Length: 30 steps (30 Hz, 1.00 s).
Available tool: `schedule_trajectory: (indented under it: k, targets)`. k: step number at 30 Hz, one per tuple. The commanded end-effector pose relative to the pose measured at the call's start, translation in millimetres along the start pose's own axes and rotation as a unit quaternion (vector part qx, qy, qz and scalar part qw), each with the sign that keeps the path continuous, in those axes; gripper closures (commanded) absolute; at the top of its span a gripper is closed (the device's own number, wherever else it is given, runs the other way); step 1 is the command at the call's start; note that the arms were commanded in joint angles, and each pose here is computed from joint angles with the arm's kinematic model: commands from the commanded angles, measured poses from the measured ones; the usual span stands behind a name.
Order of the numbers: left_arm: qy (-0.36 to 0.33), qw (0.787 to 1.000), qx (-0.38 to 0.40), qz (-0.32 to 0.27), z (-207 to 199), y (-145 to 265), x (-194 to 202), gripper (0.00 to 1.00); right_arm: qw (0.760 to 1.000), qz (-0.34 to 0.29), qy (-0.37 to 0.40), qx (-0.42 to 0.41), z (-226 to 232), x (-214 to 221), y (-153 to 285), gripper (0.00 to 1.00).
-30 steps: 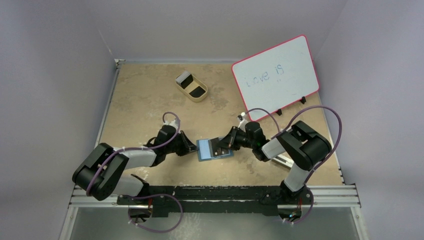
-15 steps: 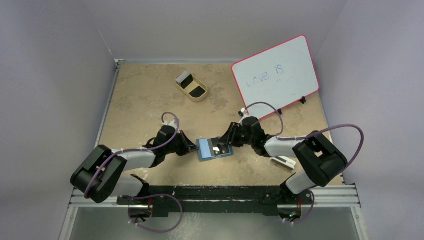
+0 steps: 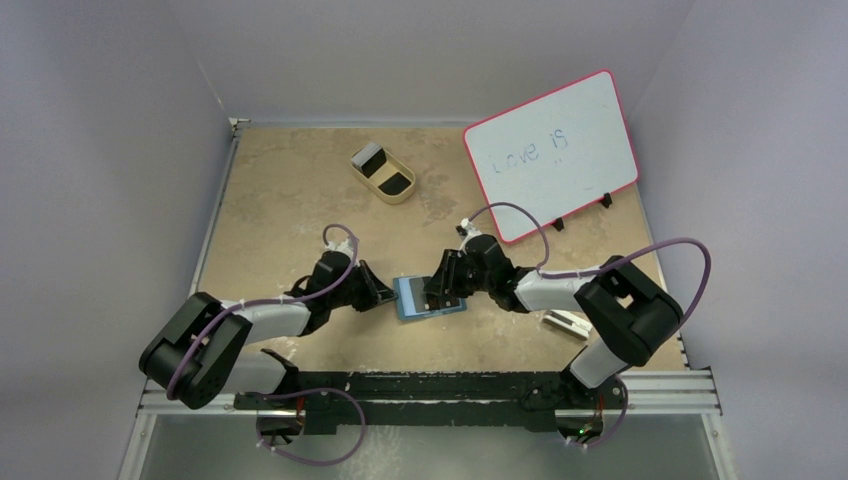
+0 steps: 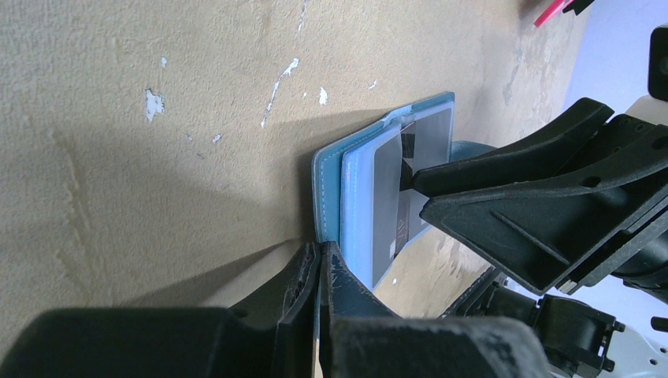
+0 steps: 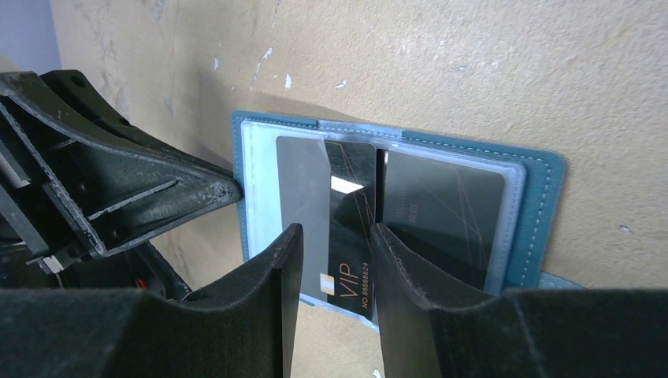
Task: Put the credit cards into the card holder
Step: Insert the credit card into the card holder.
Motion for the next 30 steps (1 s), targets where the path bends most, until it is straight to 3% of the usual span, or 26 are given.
schedule_trajectory:
  k: [1, 12, 17, 23, 30]
  targets:
    - [-0.009, 1.0, 0.018, -0.017, -9, 0, -6, 1.0, 0.999, -0.003, 0.013, -0.042, 20, -4, 0, 0.61]
    - [-0.022, 0.999, 0.02, -0.015, -17, 1, -12, 1.0, 0.997, 0.018, 0.015, -0.077, 26, 3, -5, 0.62]
    - [-0.034, 0.999, 0.019, -0.011, -21, 3, -14, 1.0, 0.997, 0.039, 0.014, -0.06, 22, 9, 0, 0.62]
    - [-0.051, 0.998, 0.022, -0.002, -30, 9, -17, 1.0, 0.999, 0.007, 0.037, -0.017, 21, -5, 14, 0.63]
    - [-0.062, 0.997, 0.033, -0.009, -44, 15, -25, 1.0, 0.998, -0.01, 0.053, 0.018, 10, -13, 10, 0.8]
Point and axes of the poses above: each gripper's point midway between its finger pads, its own y axis back along the fingers, its own z axis along the line the jaws close on, x = y × z, the point moved 4 cm from there along y, back along the fingers, and after that the axes turned 5 degrees about -y, right-handed, at the moved point
